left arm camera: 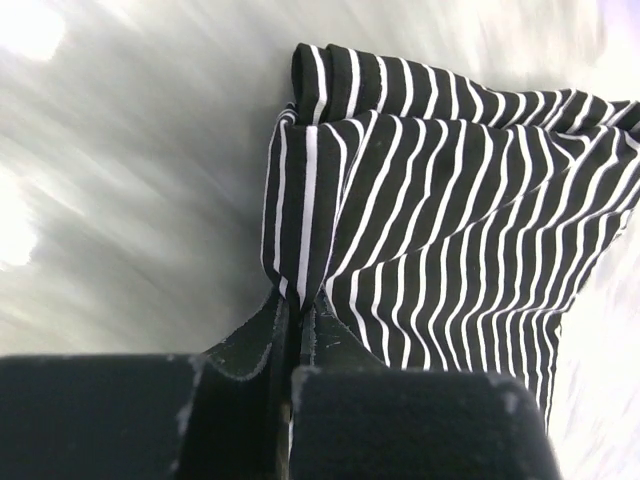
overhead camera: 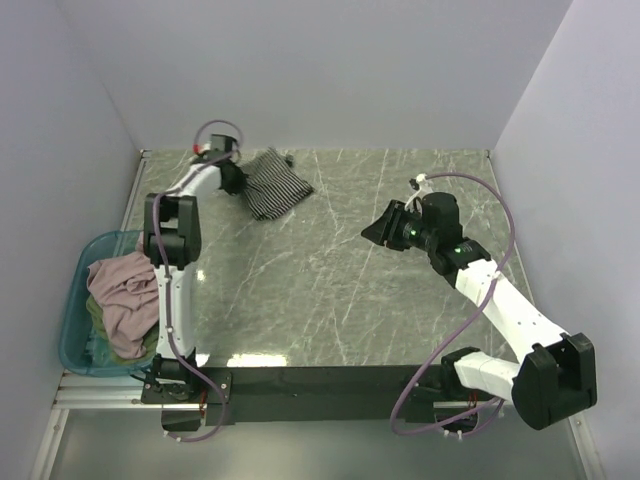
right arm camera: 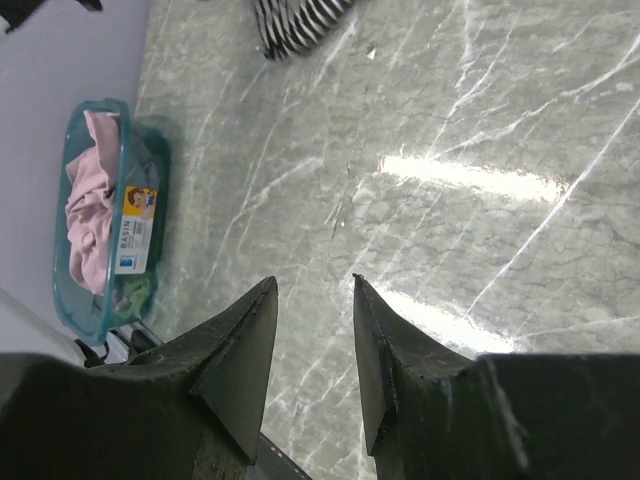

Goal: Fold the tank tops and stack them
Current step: Neatly place the folded tank top to the corner

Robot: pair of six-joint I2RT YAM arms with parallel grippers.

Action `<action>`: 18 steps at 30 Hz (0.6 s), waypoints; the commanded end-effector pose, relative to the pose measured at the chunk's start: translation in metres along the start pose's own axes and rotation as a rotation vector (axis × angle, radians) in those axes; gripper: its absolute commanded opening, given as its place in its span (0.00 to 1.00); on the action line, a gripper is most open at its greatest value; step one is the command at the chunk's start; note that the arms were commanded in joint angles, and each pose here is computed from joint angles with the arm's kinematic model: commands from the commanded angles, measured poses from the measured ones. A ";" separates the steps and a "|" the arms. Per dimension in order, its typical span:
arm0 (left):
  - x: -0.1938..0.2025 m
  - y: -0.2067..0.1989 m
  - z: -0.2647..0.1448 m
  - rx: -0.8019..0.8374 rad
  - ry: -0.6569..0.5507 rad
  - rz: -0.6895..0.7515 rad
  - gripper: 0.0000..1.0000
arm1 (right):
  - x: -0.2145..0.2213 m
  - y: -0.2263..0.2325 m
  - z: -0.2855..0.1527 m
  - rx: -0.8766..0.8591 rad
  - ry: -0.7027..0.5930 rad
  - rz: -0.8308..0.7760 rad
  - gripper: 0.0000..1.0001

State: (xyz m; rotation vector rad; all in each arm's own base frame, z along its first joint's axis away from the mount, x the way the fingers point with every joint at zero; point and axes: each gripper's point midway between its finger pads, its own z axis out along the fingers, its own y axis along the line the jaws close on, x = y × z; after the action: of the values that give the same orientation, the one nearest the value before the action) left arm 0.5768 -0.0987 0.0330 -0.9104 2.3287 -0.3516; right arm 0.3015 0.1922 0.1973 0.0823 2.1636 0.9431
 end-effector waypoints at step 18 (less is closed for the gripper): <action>-0.175 0.165 -0.018 -0.138 -0.334 -0.632 0.01 | 0.003 0.010 0.012 -0.012 0.027 -0.051 0.44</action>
State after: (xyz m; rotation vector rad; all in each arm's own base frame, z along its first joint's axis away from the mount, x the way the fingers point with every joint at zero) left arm 0.5865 0.1126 0.0331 -1.5698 1.8521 -0.3077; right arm 0.2970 0.2014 0.1791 0.0574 2.2316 0.9385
